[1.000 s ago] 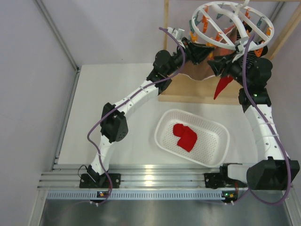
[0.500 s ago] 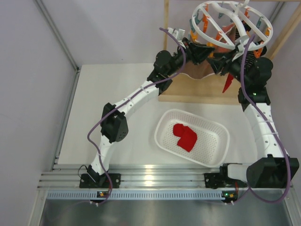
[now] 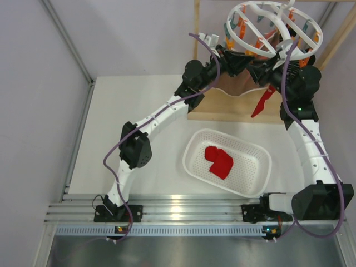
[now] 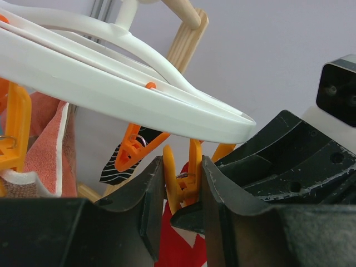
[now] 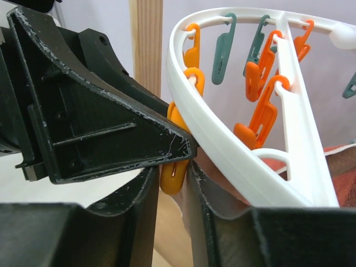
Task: Clip the socks to the hanger
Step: Open the clamp at the hanger.
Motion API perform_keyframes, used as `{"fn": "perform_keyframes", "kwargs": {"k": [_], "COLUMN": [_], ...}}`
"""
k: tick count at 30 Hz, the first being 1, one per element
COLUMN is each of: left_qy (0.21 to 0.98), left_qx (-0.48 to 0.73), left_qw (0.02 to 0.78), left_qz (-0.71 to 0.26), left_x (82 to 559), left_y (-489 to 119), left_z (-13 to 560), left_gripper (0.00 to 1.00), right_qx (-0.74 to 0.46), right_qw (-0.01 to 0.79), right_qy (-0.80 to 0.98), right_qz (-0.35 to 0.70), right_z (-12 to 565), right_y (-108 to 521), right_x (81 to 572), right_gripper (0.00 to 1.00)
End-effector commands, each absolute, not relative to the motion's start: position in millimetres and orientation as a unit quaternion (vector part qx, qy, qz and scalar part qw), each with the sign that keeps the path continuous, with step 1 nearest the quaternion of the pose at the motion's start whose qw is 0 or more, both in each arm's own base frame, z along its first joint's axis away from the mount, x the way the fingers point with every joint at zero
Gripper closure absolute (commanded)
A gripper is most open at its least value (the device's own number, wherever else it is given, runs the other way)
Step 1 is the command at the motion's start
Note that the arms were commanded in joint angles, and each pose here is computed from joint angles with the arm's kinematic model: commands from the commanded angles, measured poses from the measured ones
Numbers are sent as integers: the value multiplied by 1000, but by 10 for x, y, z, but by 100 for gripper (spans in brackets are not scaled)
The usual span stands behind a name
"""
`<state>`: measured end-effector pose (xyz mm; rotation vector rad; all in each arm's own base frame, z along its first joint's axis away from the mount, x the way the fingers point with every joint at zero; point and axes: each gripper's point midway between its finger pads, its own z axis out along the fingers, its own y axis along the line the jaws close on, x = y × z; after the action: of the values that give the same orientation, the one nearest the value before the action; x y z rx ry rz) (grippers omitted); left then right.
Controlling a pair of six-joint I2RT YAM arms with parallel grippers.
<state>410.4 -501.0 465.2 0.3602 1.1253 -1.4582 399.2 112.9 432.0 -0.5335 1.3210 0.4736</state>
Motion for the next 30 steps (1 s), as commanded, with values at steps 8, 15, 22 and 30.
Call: {"fn": "perform_keyframes", "kwargs": {"k": [8,15,22,30], "left_qy": [445,445,443,446], "left_qx": [156,130,117,108], "left_qw": [603,611,614,615], "left_qz": [-644,-642,-643,-641], "left_x": [3896,3958,3973,4012], "left_y": [-4940,-4885,-4848,-4835], "left_z": [5053,5143,5234,5235], "left_gripper": [70,51,46,48], "right_qx": [-295,-289,-293,-300], "right_qw": [782,793,793,792], "right_qy": [523,518,517,516], "right_qz": [166,144,132,131], "right_z": [4745,4725,4660,4658], "right_y": [1189,1147,1138,1153], "right_x": [3919,3906,3891,3865], "right_gripper": [92,100,100,100]}}
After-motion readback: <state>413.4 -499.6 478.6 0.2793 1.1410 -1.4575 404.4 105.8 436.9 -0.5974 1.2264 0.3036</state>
